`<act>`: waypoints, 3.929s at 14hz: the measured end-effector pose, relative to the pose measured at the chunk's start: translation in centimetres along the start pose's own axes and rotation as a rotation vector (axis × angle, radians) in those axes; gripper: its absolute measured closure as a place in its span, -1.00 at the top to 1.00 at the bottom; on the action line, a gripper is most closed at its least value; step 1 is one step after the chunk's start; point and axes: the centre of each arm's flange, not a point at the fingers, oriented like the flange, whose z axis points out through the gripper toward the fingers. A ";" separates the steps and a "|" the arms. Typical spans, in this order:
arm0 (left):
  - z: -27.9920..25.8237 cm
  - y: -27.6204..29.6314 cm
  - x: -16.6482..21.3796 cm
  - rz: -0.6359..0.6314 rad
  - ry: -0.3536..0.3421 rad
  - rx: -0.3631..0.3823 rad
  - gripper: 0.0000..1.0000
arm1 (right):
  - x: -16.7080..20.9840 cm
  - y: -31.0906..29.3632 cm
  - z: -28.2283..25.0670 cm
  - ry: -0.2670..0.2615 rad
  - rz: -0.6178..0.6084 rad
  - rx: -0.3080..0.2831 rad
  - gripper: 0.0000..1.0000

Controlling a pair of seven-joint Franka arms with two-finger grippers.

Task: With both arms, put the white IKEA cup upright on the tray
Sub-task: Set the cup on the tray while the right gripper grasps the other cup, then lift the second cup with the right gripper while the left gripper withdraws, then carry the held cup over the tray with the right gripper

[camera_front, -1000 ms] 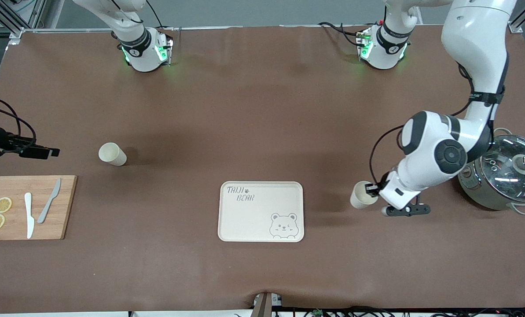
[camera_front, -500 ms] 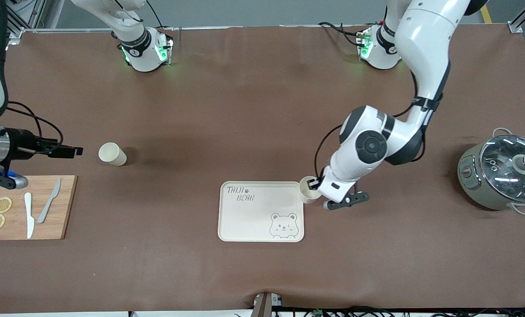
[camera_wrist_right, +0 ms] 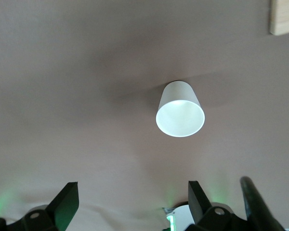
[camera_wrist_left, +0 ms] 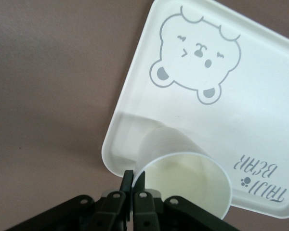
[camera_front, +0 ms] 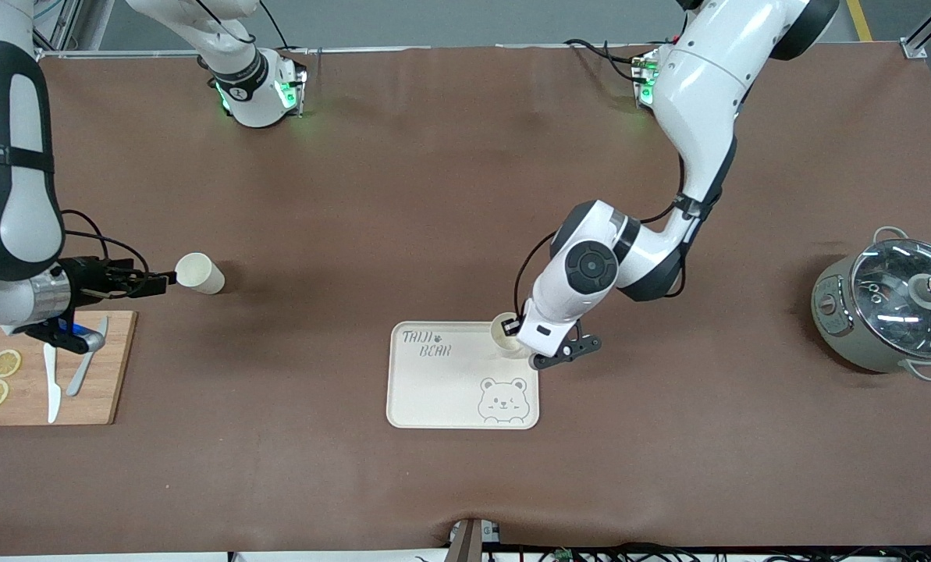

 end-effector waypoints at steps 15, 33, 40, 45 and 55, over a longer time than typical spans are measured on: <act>-19.7 -5.5 6.1 -0.010 0.110 0.028 1.00 | 0.7 4.6 13.0 0.179 -0.156 -0.190 1.00; -41.5 -33.7 10.6 0.148 0.013 0.166 1.00 | -0.1 4.1 17.0 0.225 -0.166 -0.193 0.44; -44.4 -32.2 4.0 0.223 0.032 0.195 1.00 | 0.7 -1.1 12.1 0.309 -0.201 -0.179 0.31; -44.4 -30.5 2.3 0.262 0.057 0.199 1.00 | 2.7 -9.4 11.4 0.343 -0.158 -0.150 0.31; -44.8 -31.4 2.8 0.275 0.070 0.196 1.00 | 3.3 -28.8 11.0 0.334 0.109 -0.004 0.31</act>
